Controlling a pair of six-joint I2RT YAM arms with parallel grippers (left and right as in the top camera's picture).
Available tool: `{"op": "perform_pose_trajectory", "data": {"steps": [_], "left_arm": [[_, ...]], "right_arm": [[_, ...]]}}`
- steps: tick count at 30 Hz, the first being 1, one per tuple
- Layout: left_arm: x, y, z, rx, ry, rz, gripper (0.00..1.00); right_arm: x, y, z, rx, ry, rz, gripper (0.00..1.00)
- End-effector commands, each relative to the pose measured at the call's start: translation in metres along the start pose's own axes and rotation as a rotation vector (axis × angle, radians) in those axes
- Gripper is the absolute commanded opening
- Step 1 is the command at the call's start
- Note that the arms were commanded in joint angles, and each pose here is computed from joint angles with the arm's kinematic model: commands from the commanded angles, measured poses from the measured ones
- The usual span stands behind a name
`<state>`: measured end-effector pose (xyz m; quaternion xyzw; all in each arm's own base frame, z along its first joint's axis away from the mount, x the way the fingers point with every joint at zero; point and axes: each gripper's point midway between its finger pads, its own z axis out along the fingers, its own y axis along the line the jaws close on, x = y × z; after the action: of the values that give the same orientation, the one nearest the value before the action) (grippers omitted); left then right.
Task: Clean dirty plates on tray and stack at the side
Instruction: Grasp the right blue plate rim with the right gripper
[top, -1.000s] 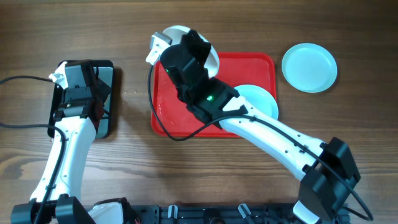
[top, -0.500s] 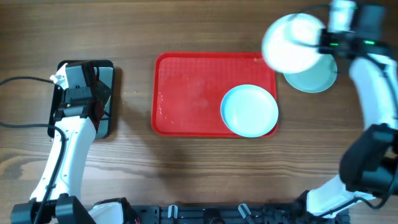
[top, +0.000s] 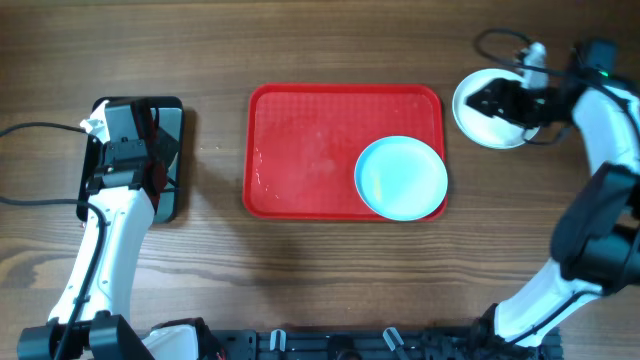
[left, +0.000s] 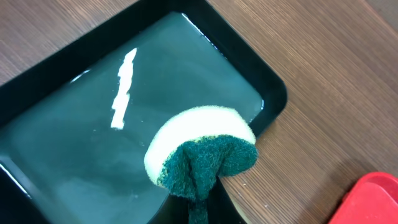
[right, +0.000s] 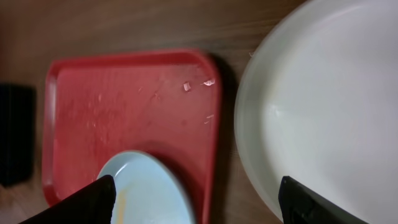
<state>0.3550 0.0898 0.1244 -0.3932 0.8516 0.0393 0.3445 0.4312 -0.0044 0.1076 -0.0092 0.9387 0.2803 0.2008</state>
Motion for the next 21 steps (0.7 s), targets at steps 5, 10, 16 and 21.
{"op": "perform_pose_trajectory", "data": {"steps": [5, 10, 16, 21], "left_arm": [[0.001, -0.012, 0.001, 0.07, 0.018, -0.018, 0.05], [0.0, -0.012, 0.001, 0.07, 0.017, -0.018, 0.05], [0.0, -0.012, 0.001, 0.069, 0.017, -0.018, 0.05], [0.001, -0.012, 0.001, 0.069, 0.017, -0.017, 0.05]], "right_arm": [[0.05, 0.038, 0.055, 0.493, 0.357, -0.498, 0.86], [0.084, 0.047, 0.076, 0.33, 0.482, -0.502, 0.59], [0.097, 0.023, 0.087, 0.394, 0.561, -0.489, 0.58], [0.087, 0.021, 0.092, 0.409, 0.522, -0.501, 0.53]]}}
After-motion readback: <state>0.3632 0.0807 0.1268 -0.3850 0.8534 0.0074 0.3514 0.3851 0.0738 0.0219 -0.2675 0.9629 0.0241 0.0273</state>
